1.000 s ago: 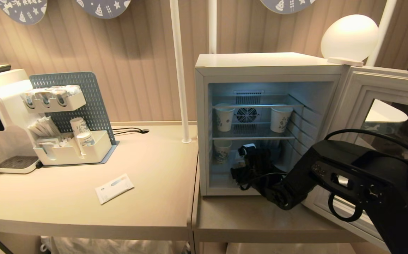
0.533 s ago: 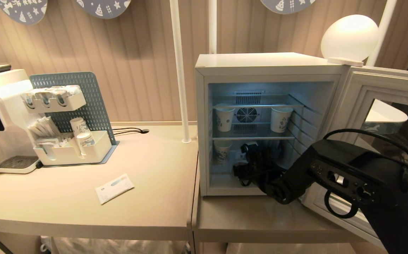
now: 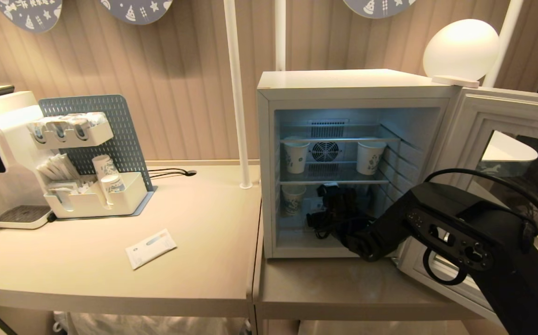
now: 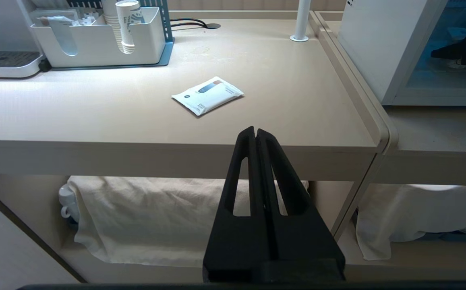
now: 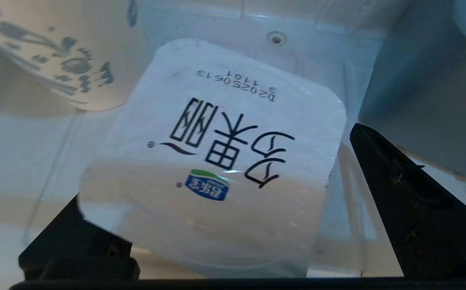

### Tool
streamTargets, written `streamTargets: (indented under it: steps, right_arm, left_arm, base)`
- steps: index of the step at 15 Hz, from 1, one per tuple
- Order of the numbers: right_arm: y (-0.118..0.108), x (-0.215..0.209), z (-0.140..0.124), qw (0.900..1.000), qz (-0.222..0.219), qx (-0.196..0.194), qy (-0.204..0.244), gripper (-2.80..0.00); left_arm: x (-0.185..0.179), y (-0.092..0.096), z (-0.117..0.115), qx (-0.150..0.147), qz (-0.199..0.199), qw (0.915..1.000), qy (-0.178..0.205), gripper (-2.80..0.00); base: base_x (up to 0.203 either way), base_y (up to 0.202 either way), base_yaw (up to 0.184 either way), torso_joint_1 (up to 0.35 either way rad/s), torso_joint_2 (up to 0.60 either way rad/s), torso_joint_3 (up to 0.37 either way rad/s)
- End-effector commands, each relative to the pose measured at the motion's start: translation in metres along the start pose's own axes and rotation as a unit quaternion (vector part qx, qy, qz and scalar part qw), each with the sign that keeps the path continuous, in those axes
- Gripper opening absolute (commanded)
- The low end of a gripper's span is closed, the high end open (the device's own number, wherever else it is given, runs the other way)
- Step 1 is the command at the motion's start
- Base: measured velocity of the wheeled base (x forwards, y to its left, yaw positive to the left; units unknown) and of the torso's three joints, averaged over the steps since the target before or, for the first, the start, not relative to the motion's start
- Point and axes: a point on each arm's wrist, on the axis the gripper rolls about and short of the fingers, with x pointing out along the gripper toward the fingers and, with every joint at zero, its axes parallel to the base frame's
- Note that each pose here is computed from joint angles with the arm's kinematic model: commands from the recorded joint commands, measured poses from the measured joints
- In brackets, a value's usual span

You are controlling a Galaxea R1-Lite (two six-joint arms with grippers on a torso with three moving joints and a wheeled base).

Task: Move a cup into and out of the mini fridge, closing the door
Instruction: Take the yoghurt out of the freezer

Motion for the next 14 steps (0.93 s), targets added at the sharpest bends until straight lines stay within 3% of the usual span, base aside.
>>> streamTargets:
  steps: [1, 11, 12, 13, 14]
  right_arm:
    - [0.0, 0.0005, 0.0002, 1.0, -0.001, 0.001, -0.002, 0.0]
    - [-0.0006, 0.0012, -0.0002, 1.0, -0.002, -0.002, 0.0, 0.0]
    - [-0.0006, 0.0008, 0.0, 1.0, -0.002, -0.003, 0.001, -1.5]
    - [0.0, 0.0003, 0.0004, 1.0, -0.001, -0.003, 0.0, -2.8]
    - [-0.0003, 0.0007, -0.0001, 1.0, -0.001, -0.003, 0.0, -2.8]
  left_arm:
    - [0.0001, 0.0, 0.0, 0.0, 0.0, 1.0, 0.001, -2.8]
    - [0.0001, 0.0, 0.0, 0.0, 0.0, 1.0, 0.001, -2.8]
    - [0.0001, 0.0, 0.0, 0.0, 0.0, 1.0, 0.001, -2.8]
    - [0.0, 0.0, 0.0002, 0.0, 0.0, 1.0, 0.001, -2.8]
    - [0.0, 0.0, 0.0001, 0.0, 0.0, 1.0, 0.001, -2.8]
  base:
    - [0.0, 0.0, 0.0, 0.0, 0.0, 0.0]
    - [0.0, 0.0, 0.0, 0.0, 0.0, 0.0]
    - [0.0, 0.0, 0.0, 0.0, 0.0, 0.0]
    - [0.0, 0.0, 0.0, 0.0, 0.0, 0.0]
    - [0.0, 0.0, 0.0, 0.0, 0.0, 0.0]
